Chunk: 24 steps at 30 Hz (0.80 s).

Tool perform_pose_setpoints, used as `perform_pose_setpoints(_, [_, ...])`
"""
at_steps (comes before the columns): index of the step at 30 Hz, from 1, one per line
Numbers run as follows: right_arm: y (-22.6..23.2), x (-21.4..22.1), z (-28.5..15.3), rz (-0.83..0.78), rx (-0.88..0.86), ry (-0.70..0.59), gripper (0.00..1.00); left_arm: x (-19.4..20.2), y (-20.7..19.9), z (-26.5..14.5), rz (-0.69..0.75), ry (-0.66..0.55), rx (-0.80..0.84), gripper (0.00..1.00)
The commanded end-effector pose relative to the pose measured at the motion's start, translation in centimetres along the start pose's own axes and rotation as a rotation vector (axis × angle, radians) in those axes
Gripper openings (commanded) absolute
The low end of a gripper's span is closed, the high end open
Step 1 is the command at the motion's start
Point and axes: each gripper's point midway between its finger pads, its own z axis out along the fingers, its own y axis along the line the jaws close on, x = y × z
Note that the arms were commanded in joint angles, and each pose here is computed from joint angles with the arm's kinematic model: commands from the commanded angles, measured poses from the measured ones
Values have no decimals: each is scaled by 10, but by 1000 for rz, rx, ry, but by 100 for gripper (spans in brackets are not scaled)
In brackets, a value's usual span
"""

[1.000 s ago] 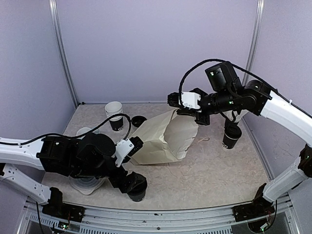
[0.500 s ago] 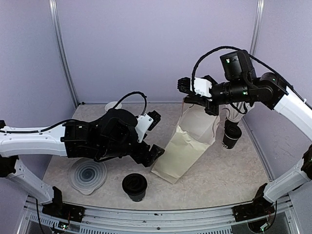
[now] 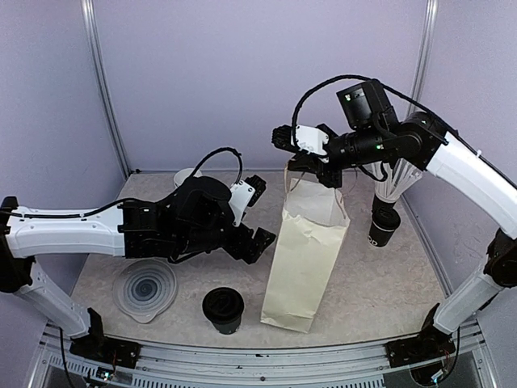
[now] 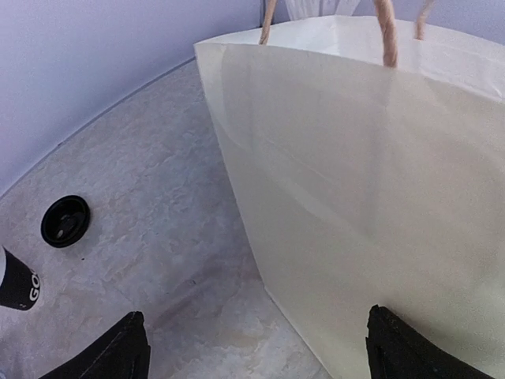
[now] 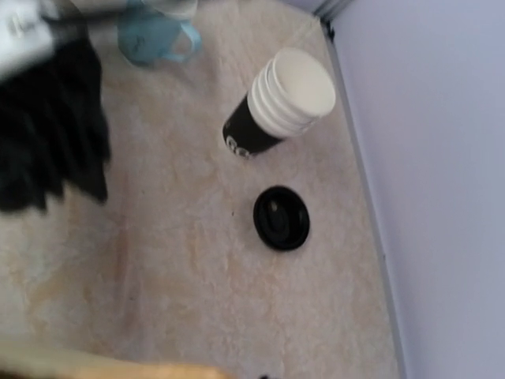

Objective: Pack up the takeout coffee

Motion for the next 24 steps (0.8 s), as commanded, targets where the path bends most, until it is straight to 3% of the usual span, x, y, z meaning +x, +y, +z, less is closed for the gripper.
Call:
perform_pose_setpoints(1, [-23, -1, 7, 46, 88, 17, 0, -18, 36, -22, -59, -90, -129, 93])
perform_pose_setpoints(6, [-38, 9, 20, 70, 162, 69, 0, -19, 65, -47, -117, -135, -218, 94])
perform_pose_setpoints(12, [-46, 21, 31, 93, 172, 93, 2, -14, 64, -53, -147, -149, -176, 95])
perform_pose_setpoints(17, [-48, 26, 29, 153, 91, 55, 21, -7, 60, -47, -161, -124, -160, 94])
perform_pose_setpoints(20, [-37, 27, 27, 155, 6, 24, 44, -2, 59, -44, -162, -107, -160, 94])
perform_pose_setpoints(24, [-26, 27, 25, 169, -61, 11, 56, 7, 56, -49, -169, -46, -152, 98])
